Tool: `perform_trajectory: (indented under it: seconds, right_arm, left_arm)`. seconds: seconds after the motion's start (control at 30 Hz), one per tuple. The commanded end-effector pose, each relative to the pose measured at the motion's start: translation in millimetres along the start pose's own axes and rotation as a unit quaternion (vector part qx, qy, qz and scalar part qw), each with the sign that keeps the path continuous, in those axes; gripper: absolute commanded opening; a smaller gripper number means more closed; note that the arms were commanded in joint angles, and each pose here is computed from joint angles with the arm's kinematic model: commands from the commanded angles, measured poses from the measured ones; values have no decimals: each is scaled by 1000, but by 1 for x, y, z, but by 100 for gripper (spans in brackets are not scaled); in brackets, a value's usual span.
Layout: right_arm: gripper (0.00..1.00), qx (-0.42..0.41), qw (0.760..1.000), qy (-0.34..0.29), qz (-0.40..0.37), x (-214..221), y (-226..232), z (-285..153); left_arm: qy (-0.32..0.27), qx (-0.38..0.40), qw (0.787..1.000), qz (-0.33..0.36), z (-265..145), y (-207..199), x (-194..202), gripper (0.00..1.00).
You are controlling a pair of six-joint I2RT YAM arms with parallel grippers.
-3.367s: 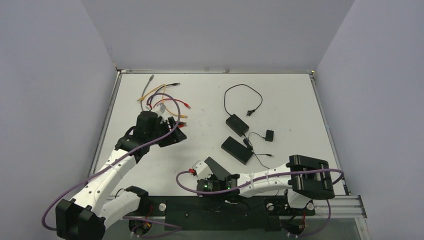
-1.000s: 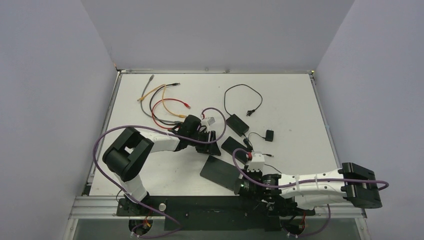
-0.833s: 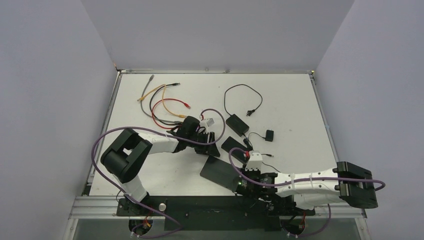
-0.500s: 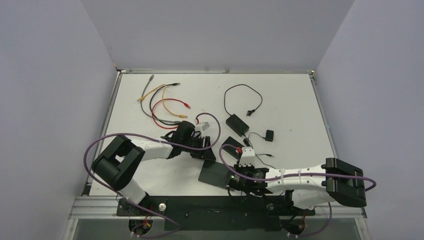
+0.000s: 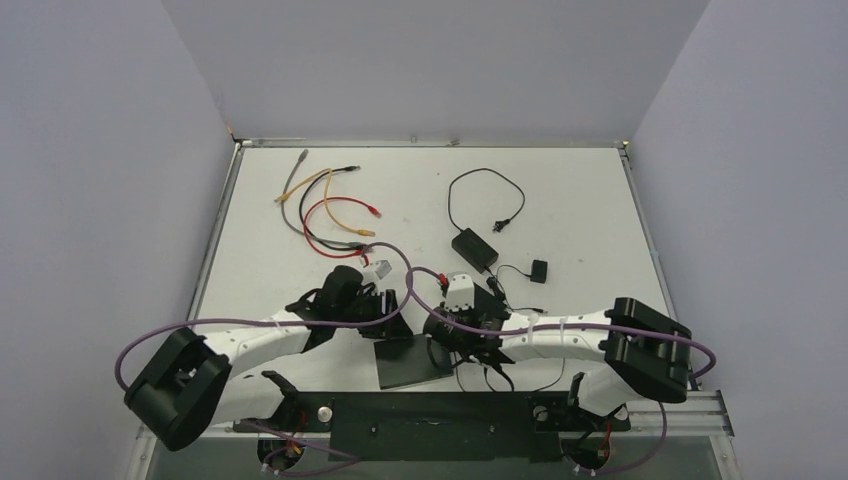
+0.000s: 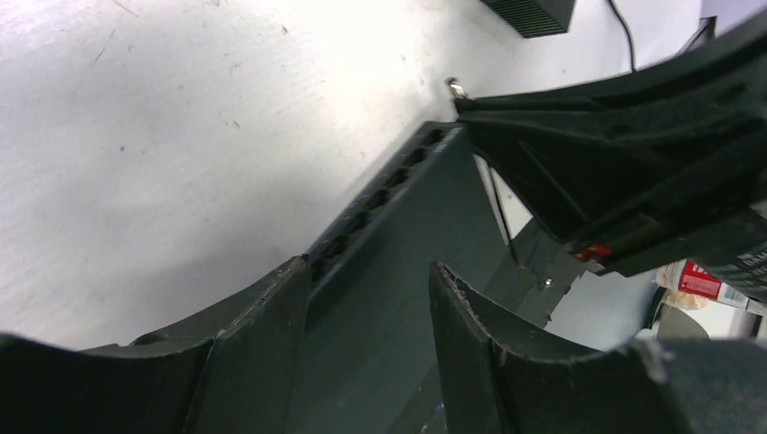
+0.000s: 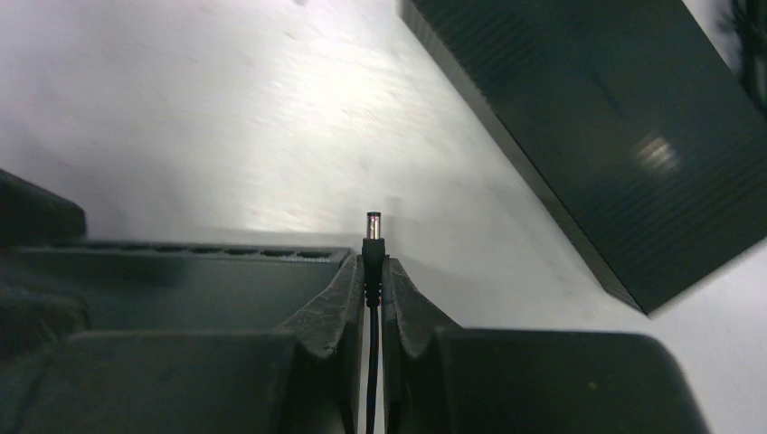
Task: Insert the plug into the switch port
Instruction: Adjust the switch port at the center of the board.
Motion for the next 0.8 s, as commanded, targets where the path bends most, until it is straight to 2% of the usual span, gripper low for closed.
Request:
perform_trajectory:
  seconds: [0.0,0.13,0.37,0.47,0.6,0.77]
  right_arm:
    - [0,-78,997,-18,-13,-34,61,2]
    - [0,-67,997,-26,-35,-50,65,3]
    - [0,-32,997,-54,-51,-65,32,-21]
    - [0,-40,996,-43,-61,-49,17,-33]
    - [0,-103,991,-28,-81,-27,21,-64]
    - [0,-159,980,30,-112,15,28,-87]
  left_arm:
    - [-34,-21,999,-11,-18,-1,-3,48]
    - [-46,-37,998,-19,-35,0,4,48]
    - [-93,-78,992,-19,-57,6,-7,49]
    - [-105,-94,990,-20,-60,9,-15,49]
    - [-102,-105,989,-17,-57,12,-20,49]
    - [-103,-102,989,-12,-51,12,-29,49]
Point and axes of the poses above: each gripper's point midway between its finger pads, its own z axis out along the fingers, its own y axis along the line the jaws close on, x = y × z, the point moved 1 cm from there along -z, back along the fingers, and after that the axes turned 10 degrees about z, right-handed, at the moved point
